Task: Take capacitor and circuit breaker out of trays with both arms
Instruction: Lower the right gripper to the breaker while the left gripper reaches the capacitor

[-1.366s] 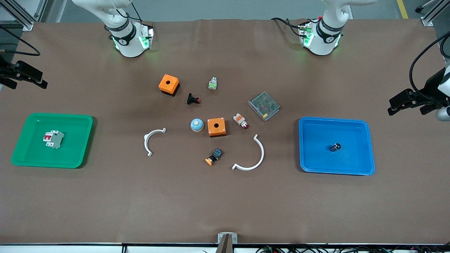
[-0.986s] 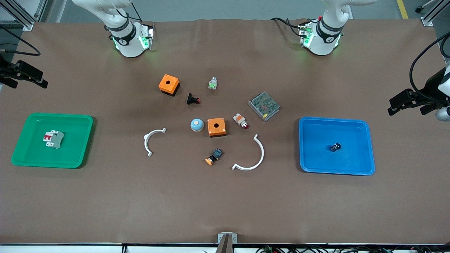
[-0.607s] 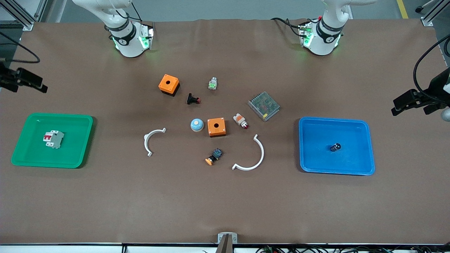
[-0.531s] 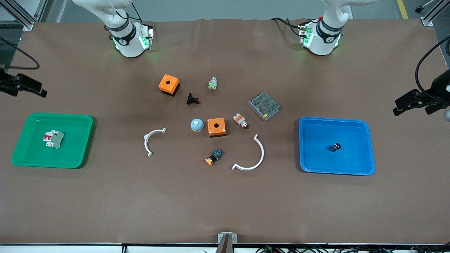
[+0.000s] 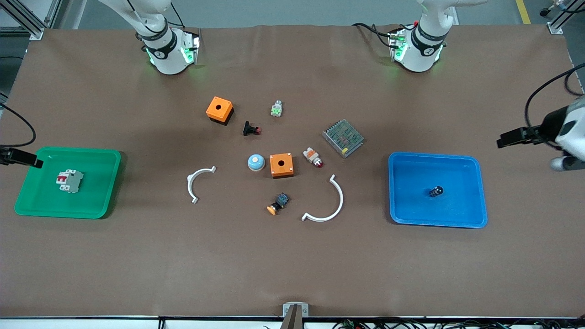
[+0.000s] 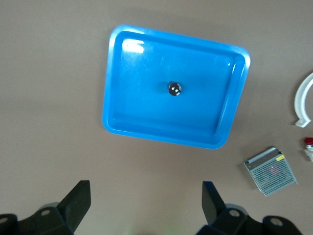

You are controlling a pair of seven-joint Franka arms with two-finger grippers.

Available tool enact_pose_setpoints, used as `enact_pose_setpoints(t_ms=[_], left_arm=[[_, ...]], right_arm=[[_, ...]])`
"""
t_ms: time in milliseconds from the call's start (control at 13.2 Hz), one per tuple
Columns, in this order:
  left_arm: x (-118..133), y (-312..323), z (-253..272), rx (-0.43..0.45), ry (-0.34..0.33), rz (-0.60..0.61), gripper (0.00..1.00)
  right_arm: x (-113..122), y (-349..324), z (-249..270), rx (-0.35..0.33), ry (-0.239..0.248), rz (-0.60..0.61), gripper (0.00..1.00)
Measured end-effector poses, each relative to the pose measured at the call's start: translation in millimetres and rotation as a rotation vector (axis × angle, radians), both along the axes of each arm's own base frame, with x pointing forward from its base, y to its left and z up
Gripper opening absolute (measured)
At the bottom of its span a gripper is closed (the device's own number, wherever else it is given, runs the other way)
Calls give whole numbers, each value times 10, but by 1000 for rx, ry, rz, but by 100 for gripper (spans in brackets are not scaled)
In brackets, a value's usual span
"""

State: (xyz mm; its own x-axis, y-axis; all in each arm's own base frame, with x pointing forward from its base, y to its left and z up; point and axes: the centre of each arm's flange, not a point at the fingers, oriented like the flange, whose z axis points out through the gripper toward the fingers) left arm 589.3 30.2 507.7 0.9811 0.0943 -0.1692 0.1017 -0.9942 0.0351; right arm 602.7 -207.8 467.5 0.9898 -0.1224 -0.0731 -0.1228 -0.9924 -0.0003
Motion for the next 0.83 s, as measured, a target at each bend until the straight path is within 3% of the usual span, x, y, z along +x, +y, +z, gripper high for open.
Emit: enact_pose_setpoints(t_ms=[303,531,834], left_arm=[[-68,-118,-1002,4,-11,-11,100],[-151,-337,-1636,3,-11,-46,100],[-6,-555,-2304,20,-55,-91,100]], right_arm=[[56,-322,-850,-20,-18,48,100],[-169,-731,-1516,-44,-68,95,100],[-384,-1024,-2164,-64,-91,114,100]])
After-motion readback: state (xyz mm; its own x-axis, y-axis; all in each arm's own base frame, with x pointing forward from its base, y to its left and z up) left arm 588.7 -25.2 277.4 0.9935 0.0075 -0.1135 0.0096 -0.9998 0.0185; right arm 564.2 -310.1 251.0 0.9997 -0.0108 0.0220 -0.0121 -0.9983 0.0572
